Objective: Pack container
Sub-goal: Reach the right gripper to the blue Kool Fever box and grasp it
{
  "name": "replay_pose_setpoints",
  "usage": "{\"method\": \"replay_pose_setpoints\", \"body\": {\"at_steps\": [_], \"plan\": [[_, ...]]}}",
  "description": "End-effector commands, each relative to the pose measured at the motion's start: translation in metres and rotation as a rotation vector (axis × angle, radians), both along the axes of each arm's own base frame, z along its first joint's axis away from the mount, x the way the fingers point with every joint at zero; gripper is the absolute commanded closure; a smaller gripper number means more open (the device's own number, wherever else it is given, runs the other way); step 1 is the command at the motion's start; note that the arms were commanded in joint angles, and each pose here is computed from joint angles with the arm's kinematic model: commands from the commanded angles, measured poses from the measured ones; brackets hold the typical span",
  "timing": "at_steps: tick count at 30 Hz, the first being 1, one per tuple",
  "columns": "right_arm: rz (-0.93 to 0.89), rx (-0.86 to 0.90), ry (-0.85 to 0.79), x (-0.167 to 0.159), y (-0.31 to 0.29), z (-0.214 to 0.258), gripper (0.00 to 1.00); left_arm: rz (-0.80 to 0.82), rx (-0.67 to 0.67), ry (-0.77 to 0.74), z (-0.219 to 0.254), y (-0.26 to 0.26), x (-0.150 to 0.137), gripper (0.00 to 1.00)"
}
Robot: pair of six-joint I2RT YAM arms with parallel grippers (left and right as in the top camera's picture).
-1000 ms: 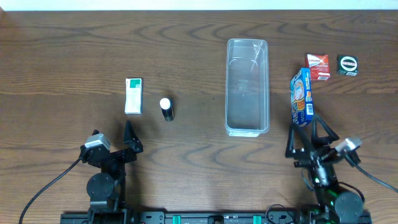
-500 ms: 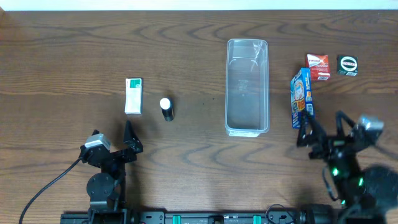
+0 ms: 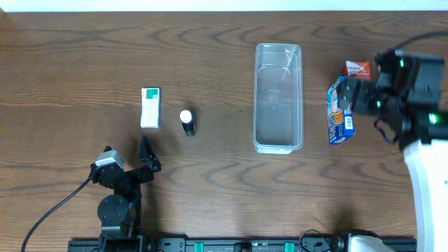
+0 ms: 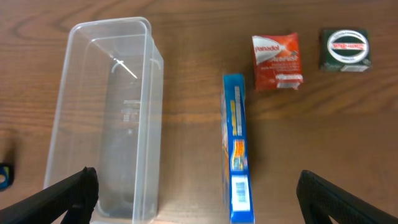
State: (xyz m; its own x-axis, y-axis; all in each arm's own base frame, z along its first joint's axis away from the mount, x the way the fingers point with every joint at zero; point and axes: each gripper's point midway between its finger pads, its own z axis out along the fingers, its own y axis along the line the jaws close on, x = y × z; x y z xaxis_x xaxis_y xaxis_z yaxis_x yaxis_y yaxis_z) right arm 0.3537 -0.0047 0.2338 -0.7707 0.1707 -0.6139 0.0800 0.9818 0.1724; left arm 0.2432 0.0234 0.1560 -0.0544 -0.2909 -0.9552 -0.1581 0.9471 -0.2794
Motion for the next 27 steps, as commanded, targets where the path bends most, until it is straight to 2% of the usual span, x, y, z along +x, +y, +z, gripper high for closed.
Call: {"method": "replay_pose_setpoints", "body": {"at_steps": [1,5,11,19,27], "plan": [[0.036,-0.005,0.046,0.012,-0.001,-0.014,0.01,0.015,0.014,0.054,-0.018,0.003,-0.001,0.02],[0.073,-0.023,0.134,0.020,-0.002,-0.046,0.01,0.015,0.014,0.054,-0.018,0.003,-0.001,0.02],[0.000,-0.134,0.251,0.027,-0.028,-0.086,0.01,0.015,0.014,0.054,-0.018,0.003,-0.001,0.02],[0.004,-0.134,0.367,0.029,-0.030,-0.130,0.01,0.015,0.014,0.054,-0.018,0.003,-0.001,0.02],[0.011,-0.125,0.431,0.034,-0.029,-0.162,0.10,0.015,0.014,0.054,-0.018,0.003,-0.001,0.02]]}}
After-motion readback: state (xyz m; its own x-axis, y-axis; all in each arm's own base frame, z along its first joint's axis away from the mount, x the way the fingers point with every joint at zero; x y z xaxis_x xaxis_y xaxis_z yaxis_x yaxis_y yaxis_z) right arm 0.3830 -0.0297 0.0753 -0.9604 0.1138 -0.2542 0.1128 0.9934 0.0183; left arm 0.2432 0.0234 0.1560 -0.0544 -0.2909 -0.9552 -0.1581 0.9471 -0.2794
